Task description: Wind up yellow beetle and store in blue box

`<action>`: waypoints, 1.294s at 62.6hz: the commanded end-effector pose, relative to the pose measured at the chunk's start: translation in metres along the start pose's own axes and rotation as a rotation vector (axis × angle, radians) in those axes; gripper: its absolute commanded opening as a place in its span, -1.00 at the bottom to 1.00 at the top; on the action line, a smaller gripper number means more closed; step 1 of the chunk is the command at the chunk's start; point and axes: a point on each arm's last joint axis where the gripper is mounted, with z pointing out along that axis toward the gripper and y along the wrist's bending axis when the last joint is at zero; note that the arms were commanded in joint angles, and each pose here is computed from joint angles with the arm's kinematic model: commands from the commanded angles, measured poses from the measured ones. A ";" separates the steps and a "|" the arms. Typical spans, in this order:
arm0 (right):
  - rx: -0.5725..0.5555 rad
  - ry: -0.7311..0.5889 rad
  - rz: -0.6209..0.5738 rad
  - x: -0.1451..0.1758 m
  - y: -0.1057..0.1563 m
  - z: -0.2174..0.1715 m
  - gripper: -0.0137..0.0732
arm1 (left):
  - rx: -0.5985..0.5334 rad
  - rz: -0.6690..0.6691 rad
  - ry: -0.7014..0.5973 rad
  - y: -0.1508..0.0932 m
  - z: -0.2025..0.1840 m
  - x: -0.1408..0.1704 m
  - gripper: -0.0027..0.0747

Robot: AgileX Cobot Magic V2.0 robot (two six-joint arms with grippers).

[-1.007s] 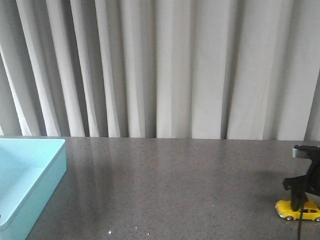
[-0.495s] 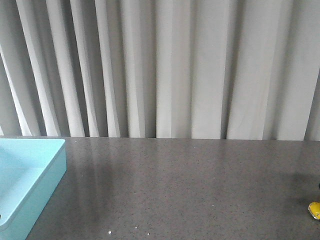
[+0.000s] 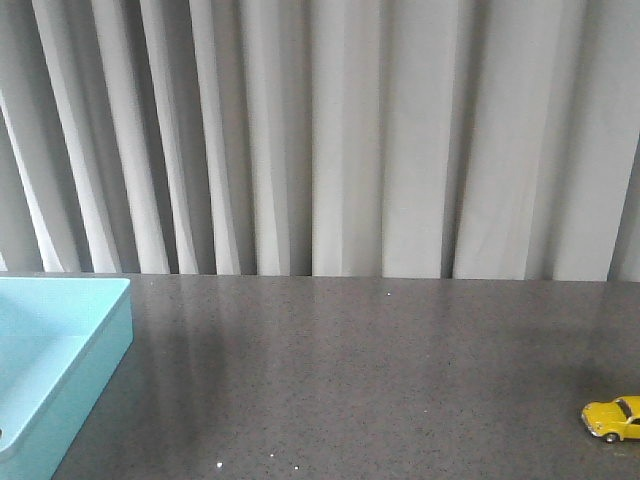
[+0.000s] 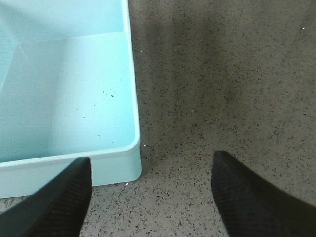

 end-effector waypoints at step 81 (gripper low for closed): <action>0.102 -0.450 -0.147 0.246 0.091 -0.129 0.56 | 0.006 -0.007 -0.098 0.000 -0.007 -0.015 0.37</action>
